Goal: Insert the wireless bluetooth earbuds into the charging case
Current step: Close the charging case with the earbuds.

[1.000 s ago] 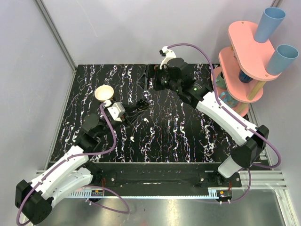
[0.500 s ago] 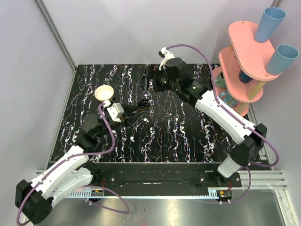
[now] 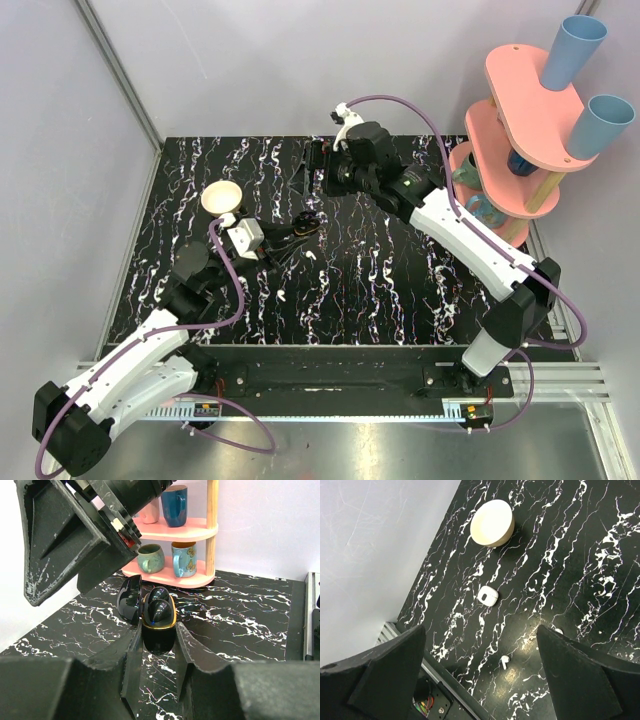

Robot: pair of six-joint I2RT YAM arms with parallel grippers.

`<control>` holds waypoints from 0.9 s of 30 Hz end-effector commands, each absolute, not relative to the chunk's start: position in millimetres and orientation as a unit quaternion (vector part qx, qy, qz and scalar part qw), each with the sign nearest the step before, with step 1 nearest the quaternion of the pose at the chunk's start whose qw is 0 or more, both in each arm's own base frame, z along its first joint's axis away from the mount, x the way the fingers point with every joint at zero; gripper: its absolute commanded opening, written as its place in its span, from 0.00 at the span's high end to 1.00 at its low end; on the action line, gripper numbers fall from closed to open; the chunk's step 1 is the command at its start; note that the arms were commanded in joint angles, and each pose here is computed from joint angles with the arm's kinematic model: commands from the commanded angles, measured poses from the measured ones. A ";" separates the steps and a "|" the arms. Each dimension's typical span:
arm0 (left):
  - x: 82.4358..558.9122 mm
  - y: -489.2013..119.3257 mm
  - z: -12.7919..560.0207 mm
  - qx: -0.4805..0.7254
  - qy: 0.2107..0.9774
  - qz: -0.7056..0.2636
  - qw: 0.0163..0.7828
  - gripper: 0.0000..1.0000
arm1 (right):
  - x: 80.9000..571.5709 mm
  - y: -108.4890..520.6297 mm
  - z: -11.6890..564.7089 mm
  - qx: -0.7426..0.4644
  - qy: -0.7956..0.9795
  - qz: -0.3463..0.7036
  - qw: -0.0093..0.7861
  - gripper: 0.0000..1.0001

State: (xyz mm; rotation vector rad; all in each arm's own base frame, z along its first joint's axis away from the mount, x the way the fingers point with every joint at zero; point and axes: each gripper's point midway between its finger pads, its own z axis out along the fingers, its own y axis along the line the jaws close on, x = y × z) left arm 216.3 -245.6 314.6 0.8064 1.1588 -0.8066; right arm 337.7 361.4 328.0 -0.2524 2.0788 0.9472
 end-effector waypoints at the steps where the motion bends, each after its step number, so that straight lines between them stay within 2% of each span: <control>1: 215.8 -243.9 345.4 0.348 0.484 -0.362 0.717 1.00 | 341.3 354.8 341.9 -0.110 0.822 0.363 0.425 0.00; 27: 225.1 -239.1 349.3 0.330 0.494 -0.346 0.726 1.00 | 323.0 360.0 330.4 -0.159 0.831 0.361 0.393 0.00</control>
